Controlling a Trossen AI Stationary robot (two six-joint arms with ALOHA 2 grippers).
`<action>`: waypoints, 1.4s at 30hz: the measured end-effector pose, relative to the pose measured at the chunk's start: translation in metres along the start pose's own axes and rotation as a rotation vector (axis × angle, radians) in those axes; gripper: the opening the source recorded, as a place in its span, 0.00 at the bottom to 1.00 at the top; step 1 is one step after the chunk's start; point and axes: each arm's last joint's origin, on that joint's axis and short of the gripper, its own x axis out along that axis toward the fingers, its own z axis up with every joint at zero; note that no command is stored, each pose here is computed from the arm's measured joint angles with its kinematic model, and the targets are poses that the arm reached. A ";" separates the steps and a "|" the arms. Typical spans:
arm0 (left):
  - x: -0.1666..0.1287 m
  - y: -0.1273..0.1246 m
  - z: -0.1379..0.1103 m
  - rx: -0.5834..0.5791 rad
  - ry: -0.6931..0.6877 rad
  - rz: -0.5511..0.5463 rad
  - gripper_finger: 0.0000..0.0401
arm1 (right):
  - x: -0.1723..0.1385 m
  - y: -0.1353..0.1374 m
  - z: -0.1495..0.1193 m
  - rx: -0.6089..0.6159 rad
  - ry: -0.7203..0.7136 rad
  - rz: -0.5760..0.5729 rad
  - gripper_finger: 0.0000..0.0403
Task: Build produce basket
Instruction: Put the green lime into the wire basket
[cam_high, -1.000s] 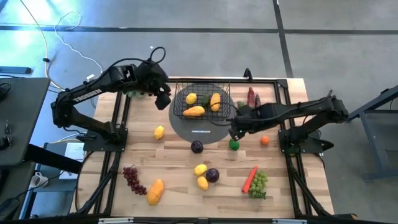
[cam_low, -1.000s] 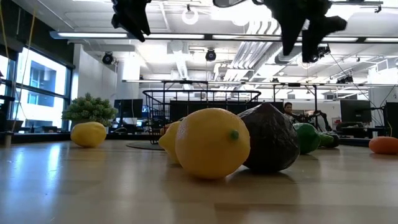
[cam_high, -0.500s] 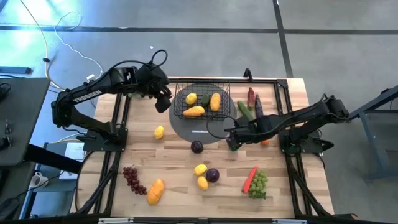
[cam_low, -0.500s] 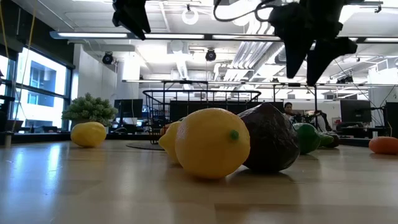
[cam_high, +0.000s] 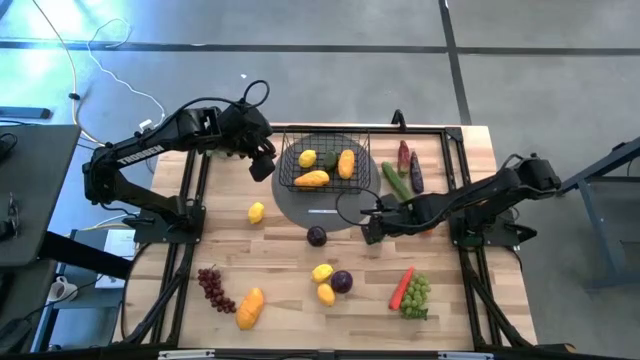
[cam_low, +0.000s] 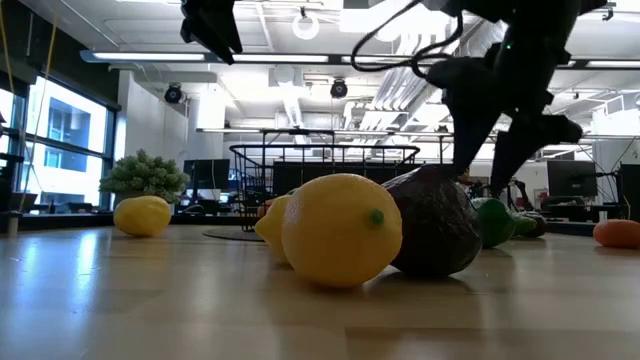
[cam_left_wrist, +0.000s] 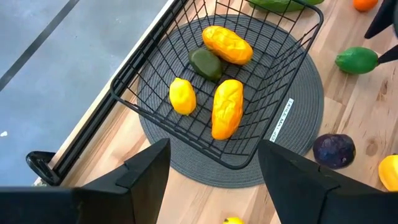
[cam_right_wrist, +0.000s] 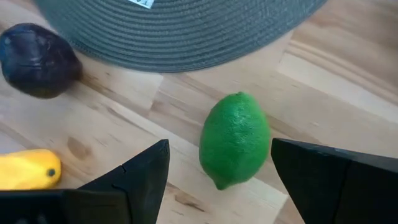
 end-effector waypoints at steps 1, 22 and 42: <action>0.000 0.000 0.000 0.000 0.000 0.000 0.58 | 0.002 -0.002 -0.001 0.009 0.001 -0.004 0.65; 0.000 0.001 0.000 -0.023 -0.002 0.024 0.58 | 0.034 -0.026 -0.014 0.080 -0.017 0.040 0.65; 0.000 0.008 -0.001 0.007 0.003 0.224 0.58 | 0.035 -0.028 -0.009 0.125 0.057 0.048 0.39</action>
